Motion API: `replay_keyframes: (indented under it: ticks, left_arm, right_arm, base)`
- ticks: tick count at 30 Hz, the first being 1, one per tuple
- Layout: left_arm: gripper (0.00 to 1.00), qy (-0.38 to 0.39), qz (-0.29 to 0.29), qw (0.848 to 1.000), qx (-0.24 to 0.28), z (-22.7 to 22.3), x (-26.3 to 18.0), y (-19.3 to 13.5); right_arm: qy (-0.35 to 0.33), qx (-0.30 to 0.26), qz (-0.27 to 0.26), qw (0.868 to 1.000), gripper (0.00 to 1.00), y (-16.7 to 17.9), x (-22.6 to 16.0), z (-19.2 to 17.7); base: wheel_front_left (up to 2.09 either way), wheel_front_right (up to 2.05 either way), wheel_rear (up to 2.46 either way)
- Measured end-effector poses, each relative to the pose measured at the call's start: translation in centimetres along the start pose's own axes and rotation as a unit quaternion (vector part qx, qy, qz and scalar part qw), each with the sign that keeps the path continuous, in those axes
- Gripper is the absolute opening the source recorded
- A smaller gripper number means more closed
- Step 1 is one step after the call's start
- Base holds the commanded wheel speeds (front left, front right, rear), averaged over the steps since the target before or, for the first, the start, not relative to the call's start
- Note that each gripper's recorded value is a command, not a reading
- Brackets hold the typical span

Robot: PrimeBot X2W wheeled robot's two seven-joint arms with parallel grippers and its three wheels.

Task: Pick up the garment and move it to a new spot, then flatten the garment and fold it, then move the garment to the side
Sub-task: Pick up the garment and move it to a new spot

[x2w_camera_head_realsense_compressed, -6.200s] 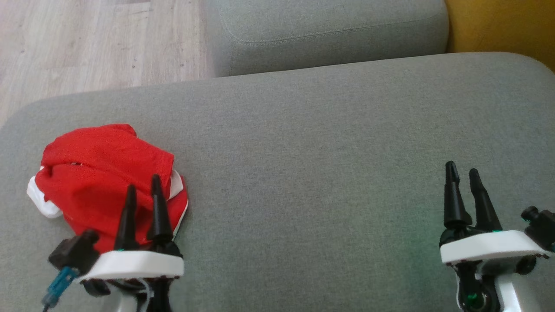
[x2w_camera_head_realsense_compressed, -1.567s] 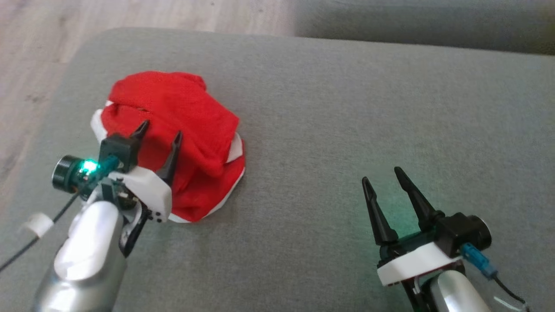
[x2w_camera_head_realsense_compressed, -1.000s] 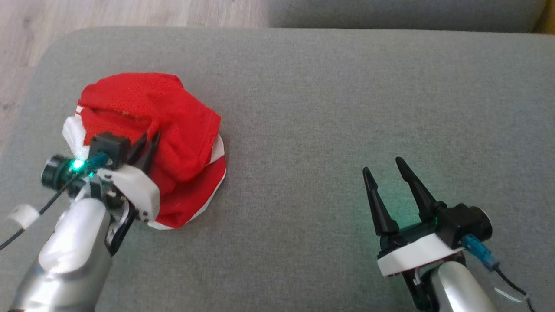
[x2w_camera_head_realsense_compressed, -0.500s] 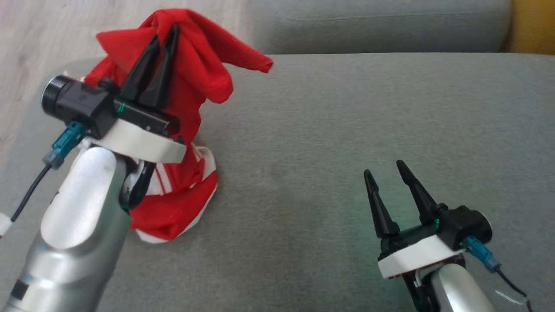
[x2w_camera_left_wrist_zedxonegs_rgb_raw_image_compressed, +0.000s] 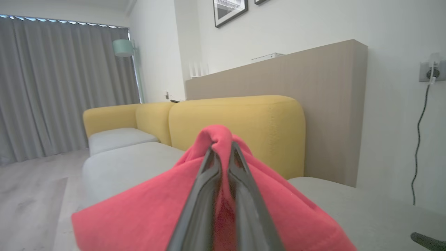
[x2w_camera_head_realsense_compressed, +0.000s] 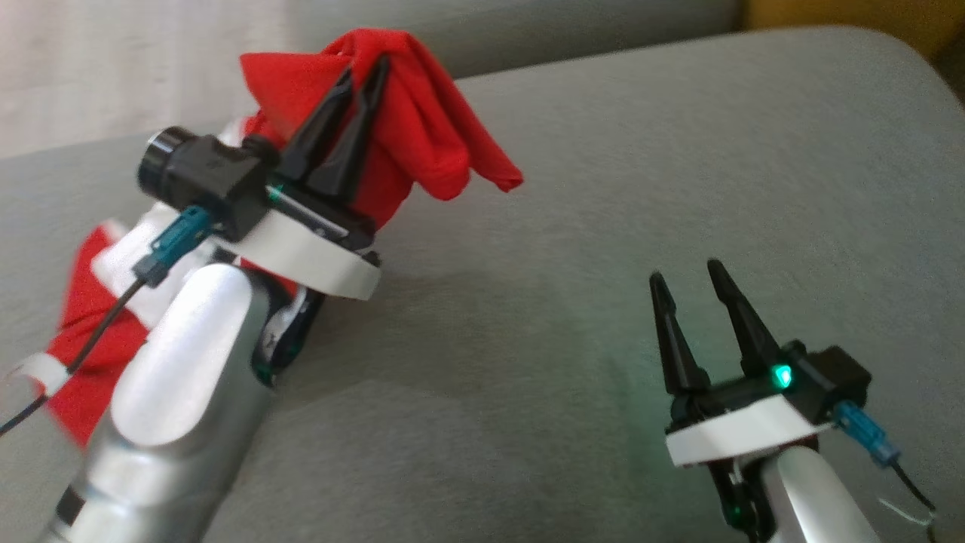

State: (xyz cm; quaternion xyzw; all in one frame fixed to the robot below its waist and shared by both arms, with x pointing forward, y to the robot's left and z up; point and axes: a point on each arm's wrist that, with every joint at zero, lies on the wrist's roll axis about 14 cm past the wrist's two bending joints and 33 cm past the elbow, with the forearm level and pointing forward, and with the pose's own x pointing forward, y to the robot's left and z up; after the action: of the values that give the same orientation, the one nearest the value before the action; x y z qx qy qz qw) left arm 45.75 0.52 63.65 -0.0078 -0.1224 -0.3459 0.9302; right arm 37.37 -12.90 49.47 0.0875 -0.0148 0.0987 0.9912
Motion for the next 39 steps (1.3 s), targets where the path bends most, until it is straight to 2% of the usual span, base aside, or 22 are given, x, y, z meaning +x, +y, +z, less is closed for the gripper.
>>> replay_keyframes:
  ticks: [8, 16, 17, 18, 19, 22, 27, 33, 39]
  left_arm:
    - [0.00, -0.023, -0.101, 0.994, -0.046, -0.6, 6.3, -6.7]
    - [0.00, -0.018, -0.167, 0.982, -0.091, -3.0, 10.7, -12.9]
    - [0.22, -0.009, -0.173, 0.980, -0.098, -3.7, 10.9, -13.7]
    - [0.80, 0.001, -0.181, 0.978, -0.101, -4.4, 10.9, -14.4]
    - [1.00, 0.008, -0.186, 0.977, -0.103, -5.0, 10.9, -14.9]
    - [1.00, 0.013, -0.186, 0.977, -0.104, -5.8, 10.6, -15.1]
    - [1.00, 0.009, -0.155, 0.984, -0.090, -5.9, 9.8, -12.6]
    - [1.00, 0.001, -0.076, 0.995, -0.057, -5.5, 7.5, -6.7]
    - [1.00, 0.015, 0.036, 0.999, -0.025, -5.8, 1.7, 0.4]
  right_arm:
    - [-0.028, 0.003, -0.058, 0.998, 1.00, -3.3, -1.6, 2.1]
    - [-0.025, -0.001, -0.125, 0.992, 1.00, -6.6, -4.4, 2.3]
    - [-0.024, -0.002, -0.130, 0.991, 1.00, -6.9, -4.6, 2.4]
    - [-0.024, -0.002, -0.135, 0.991, 1.00, -7.1, -4.8, 2.4]
    - [-0.023, -0.002, -0.138, 0.990, 1.00, -7.3, -4.9, 2.3]
    - [-0.023, -0.003, -0.142, 0.990, 1.00, -7.6, -4.9, 2.3]
    - [-0.026, -0.002, -0.127, 0.992, 1.00, -7.1, -3.9, 2.3]
    - [-0.027, -0.005, -0.100, 0.995, 1.00, -6.0, -2.3, 2.1]
    - [-0.027, -0.007, -0.066, 0.997, 1.00, -4.3, -0.9, 1.8]
  base:
    - [0.00, 0.00, 0.00]
    - [0.00, 0.00, 0.00]
    - [0.00, 0.00, 0.00]
    - [0.00, 0.00, 0.00]
    - [0.00, 0.00, 0.00]
    - [0.00, 0.00, 0.00]
    - [0.00, 0.00, 0.00]
    - [0.00, 0.00, 0.00]
    - [0.00, 0.00, 0.00]
